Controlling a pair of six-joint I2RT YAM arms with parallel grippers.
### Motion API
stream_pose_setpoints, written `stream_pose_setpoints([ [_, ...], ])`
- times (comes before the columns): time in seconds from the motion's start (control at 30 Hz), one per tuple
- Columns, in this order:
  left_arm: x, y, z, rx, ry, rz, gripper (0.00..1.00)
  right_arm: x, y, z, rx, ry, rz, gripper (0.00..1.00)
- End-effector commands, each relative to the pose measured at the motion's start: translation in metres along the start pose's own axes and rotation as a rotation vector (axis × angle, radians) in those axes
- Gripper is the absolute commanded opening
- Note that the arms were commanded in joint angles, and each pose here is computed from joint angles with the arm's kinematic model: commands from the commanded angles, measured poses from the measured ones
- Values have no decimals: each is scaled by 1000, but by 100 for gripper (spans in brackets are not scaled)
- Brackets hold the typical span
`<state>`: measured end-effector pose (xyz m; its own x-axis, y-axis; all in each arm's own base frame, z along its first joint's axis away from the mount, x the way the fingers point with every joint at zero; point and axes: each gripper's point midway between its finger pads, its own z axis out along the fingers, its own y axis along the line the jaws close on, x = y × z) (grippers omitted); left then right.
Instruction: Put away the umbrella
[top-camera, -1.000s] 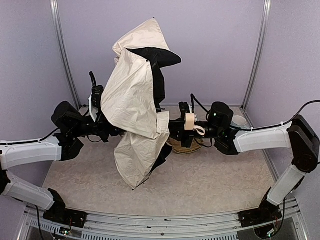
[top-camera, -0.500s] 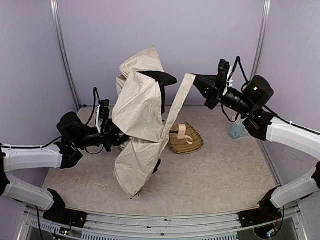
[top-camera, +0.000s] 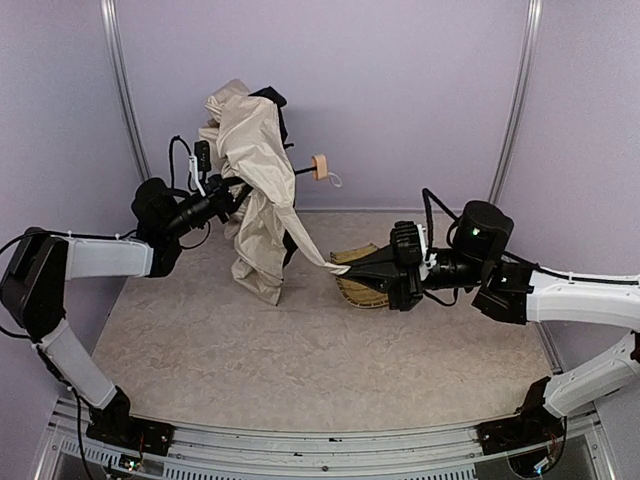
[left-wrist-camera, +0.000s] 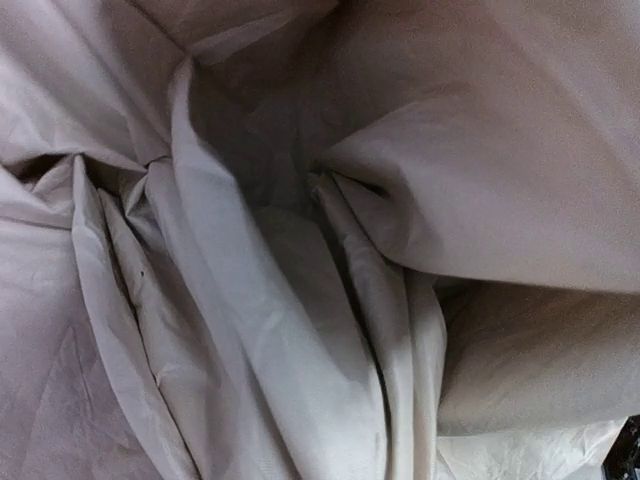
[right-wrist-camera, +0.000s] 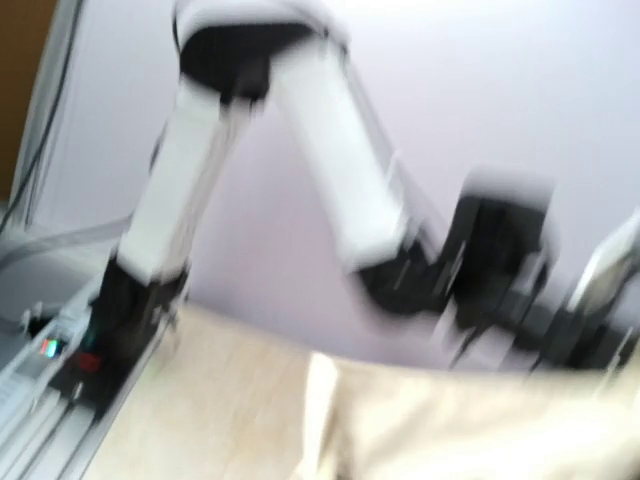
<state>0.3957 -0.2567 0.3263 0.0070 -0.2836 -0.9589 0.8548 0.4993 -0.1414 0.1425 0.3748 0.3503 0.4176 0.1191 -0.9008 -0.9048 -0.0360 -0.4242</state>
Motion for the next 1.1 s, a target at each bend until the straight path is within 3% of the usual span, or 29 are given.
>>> stream_pose_setpoints([
  [0.0, -78, -34, 10, 112, -186, 139, 0, 50, 18, 6, 33, 116, 51, 0],
  [0.23, -71, -52, 16, 129, -158, 185, 0, 108, 24, 27, 196, 321, -167, 0],
  [0.4, -75, -63, 14, 164, -163, 196, 0, 127, 22, 34, 197, 395, -199, 0],
  [0.43, -74, -65, 14, 173, -160, 198, 0, 131, 22, 34, 200, 403, -207, 4],
  [0.57, -63, -82, 5, 256, -126, 234, 0, 135, 14, 30, 227, 463, -210, 40],
  [0.8, -39, -97, -15, 323, -77, 278, 0, 95, 10, -1, 240, 509, -211, 99],
  [0.93, -22, -107, -14, 359, -22, 274, 0, 75, 4, -16, 216, 537, -197, 100],
  [1.07, -4, -131, -16, 419, 20, 291, 0, 42, -32, -17, 216, 471, -158, 100],
])
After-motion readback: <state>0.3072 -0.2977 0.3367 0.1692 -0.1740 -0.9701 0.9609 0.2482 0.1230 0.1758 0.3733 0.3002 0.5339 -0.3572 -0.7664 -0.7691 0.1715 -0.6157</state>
